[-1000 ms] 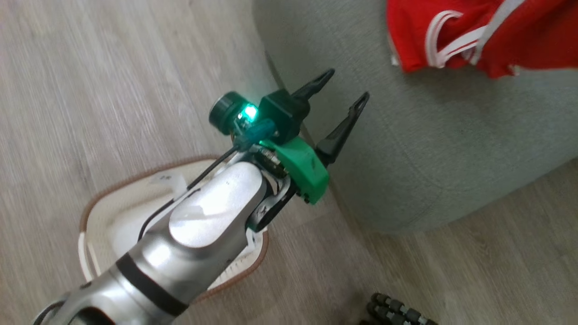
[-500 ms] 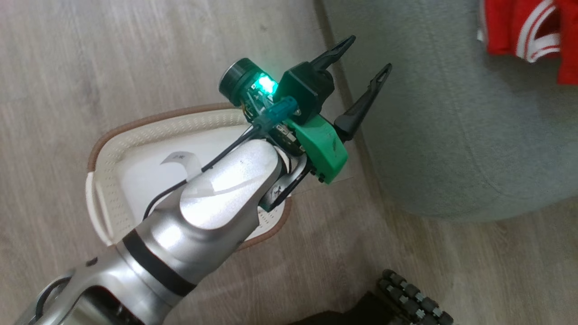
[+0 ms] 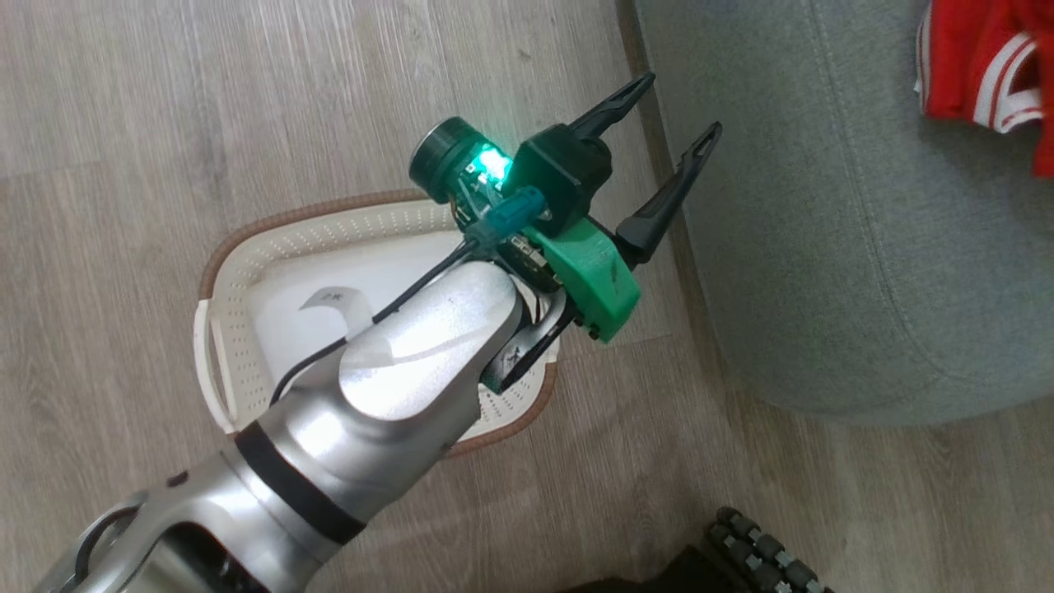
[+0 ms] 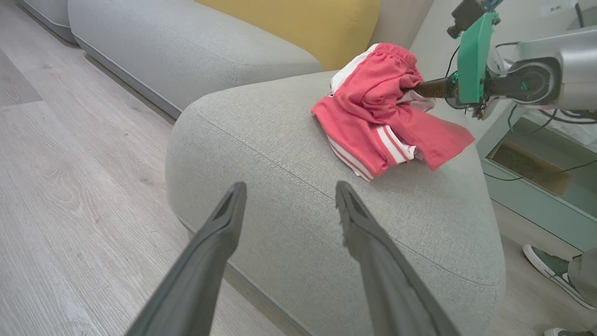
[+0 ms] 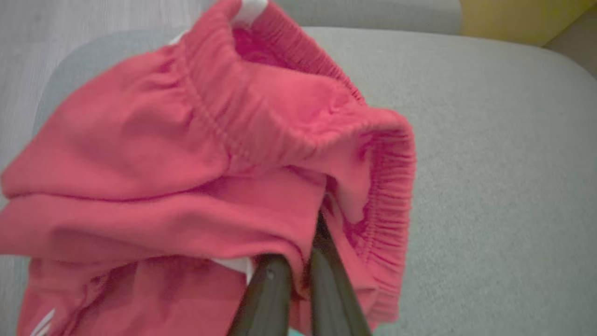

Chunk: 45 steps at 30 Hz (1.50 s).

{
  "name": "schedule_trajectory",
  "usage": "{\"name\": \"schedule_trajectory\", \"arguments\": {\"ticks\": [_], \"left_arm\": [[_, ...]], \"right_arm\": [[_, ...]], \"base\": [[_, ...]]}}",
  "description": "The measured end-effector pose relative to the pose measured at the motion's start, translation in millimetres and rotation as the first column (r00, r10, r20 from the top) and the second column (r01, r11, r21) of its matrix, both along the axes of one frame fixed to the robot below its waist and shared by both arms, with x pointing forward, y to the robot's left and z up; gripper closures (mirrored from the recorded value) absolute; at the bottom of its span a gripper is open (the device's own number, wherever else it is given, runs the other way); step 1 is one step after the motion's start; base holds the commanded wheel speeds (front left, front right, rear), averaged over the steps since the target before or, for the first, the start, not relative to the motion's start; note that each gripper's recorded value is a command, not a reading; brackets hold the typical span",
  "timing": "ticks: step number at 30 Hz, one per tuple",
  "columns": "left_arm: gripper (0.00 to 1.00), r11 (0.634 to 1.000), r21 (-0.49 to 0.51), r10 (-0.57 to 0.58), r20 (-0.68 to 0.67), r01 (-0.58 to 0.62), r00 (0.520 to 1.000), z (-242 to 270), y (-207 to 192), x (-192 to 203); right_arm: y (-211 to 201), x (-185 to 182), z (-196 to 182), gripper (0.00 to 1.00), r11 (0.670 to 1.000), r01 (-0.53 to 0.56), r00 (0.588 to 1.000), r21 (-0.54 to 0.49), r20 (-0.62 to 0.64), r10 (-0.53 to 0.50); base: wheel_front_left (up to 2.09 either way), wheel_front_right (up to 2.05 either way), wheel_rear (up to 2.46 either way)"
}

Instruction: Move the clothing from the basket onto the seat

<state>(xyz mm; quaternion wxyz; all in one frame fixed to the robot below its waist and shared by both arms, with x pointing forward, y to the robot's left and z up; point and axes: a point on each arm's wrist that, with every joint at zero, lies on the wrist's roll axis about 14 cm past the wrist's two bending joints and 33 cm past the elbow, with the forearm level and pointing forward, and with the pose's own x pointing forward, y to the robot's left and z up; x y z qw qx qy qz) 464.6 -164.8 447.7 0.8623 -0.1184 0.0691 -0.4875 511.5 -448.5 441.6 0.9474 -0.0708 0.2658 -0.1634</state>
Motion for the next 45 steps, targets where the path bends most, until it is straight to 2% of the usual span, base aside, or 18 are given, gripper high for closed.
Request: {"name": "schedule_trajectory", "arguments": {"ticks": [2,3,4,5,12,18,25,30,36,42,45], "left_arm": [[0.0,1.0,-0.006,0.004,0.007,-0.004,1.0,4.8,0.2,-0.2],[0.0,1.0,-0.004,0.005,0.01,-0.005,1.0,6.6,0.4,-0.5],[0.0,1.0,-0.001,0.005,0.016,-0.005,1.0,8.7,0.5,-0.9],[0.0,1.0,0.0,0.004,0.022,-0.004,1.0,11.4,0.3,-1.8],[0.0,1.0,-0.018,0.008,0.051,-0.007,0.999,36.9,0.3,-11.7],[0.0,1.0,-0.022,0.019,0.048,-0.018,0.999,50.4,8.6,-33.8],[0.0,0.997,-0.029,0.071,0.074,-0.069,0.995,73.5,29.5,-52.9],[0.0,0.993,-0.032,0.117,0.1,-0.114,0.988,86.3,43.7,-61.8],[0.0,0.981,-0.045,0.192,0.153,-0.187,0.969,107.5,69.5,-66.5],[0.0,0.949,-0.059,0.317,0.161,-0.311,0.935,115.4,112.9,-65.4],[0.0,0.928,-0.068,0.372,0.16,-0.366,0.914,118.5,133.3,-68.0]], "right_arm": [[1.2,-3.7,0.2,1.0,1.0,0.002,1.0,0.014,-0.018,-0.002],[2.0,-5.5,0.8,0.82,1.0,0.001,1.0,0.019,-0.029,-0.001],[3.0,-7.2,1.8,0.68,1.0,-0.001,0.999,0.022,-0.038,0.002],[3.8,-9.0,3.2,0.01,1.0,-0.002,0.999,0.026,-0.045,0.003],[14.8,-20.5,24.7,0.0,0.998,-0.035,0.998,0.049,-0.044,0.037],[19.4,-44.2,54.4,0.0,0.995,-0.1,0.995,-0.003,-0.03,0.1],[27.3,-64.5,115.5,0.0,0.985,-0.164,0.974,-0.058,0.151,0.171],[47.1,-70.1,146.6,0.0,0.972,-0.225,0.935,-0.07,0.264,0.236],[74.2,-75.6,178.4,0.0,0.948,-0.305,0.859,-0.089,0.405,0.314],[105.5,-75.4,197.3,0.0,0.912,-0.395,0.774,-0.107,0.495,0.394],[112.6,-75.9,207.8,0.0,0.905,-0.413,0.74,-0.105,0.54,0.401]], "base": [[0.0,0.0,0.0],[0.0,0.0,0.0],[0.0,0.0,0.0],[0.0,0.0,0.0],[0.0,0.0,0.0],[0.0,0.0,0.0],[0.0,0.0,0.0],[0.0,0.0,0.0],[0.0,0.0,0.0],[0.0,0.0,0.0],[0.0,0.0,0.0]]}}
